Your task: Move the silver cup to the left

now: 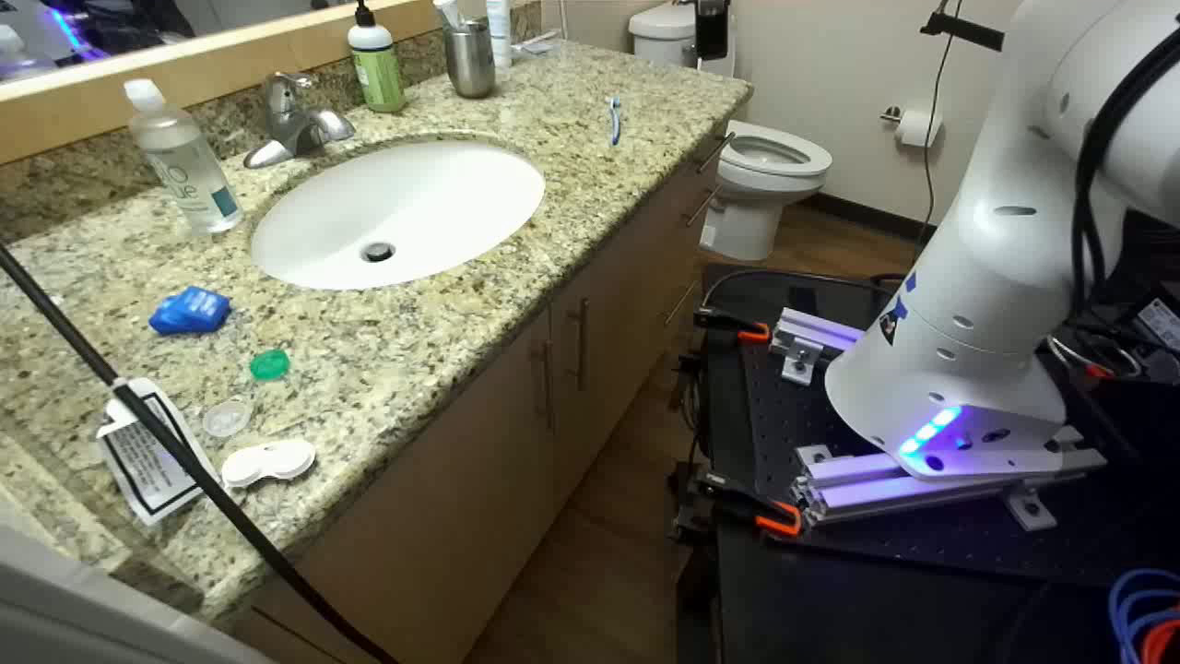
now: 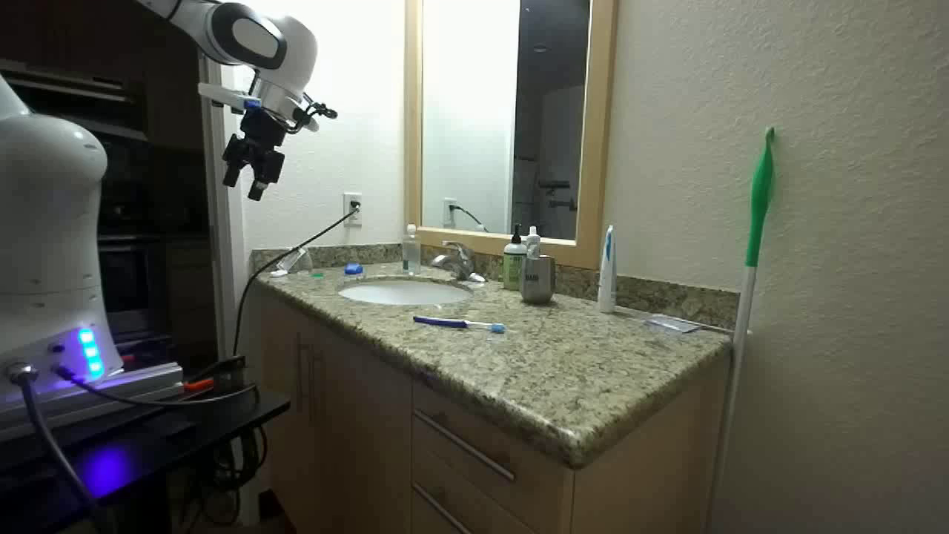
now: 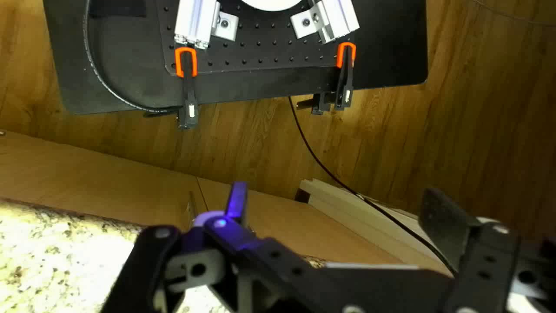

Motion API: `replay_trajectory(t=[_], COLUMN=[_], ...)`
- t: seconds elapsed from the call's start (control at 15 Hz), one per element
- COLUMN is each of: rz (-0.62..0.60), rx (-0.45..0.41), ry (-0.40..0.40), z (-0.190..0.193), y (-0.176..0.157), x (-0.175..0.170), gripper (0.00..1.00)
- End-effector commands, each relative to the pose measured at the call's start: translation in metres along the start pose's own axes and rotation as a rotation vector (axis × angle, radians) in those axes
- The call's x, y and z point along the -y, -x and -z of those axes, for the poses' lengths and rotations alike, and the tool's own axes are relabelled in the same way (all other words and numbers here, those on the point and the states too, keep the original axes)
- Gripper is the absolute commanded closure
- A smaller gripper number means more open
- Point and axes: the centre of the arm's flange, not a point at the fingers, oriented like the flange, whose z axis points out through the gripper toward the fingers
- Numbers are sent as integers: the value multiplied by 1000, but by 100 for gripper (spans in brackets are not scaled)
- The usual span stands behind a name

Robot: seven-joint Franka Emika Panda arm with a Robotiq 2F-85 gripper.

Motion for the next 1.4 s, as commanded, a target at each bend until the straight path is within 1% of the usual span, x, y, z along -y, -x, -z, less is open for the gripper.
replay_trajectory(t=[0.0,0.07,0.2,0.33,0.47,0.53,0.6,0.67,0.73,0.8,0.93,1.0,1.07,1.13,1.33], rz=[0,3,-17,-75,-132,-103,-93,-51,-98,-80,-62,-114,-187,-214,-346], rx=[0,-44,-126,-227,-335,-353,-351,-324,-341,-340,-338,-361,-423,-492,-657], ry=[0,13,73,110,120,69,2,-74,8,-30,-50,12,28,21,45], z=[0,-6,-9,3,16,21,20,21,13,14,16,9,8,15,37], y=[0,-13,-42,-67,-84,-89,-88,-76,-76,-77,-77,-99,-122,-148,-176], x=[0,3,3,-20,-49,-54,-47,-27,-40,-35,-25,-35,-47,-70,-119], gripper=[0,0,0,0,0,0,0,0,0,0,0,0,0,0,0])
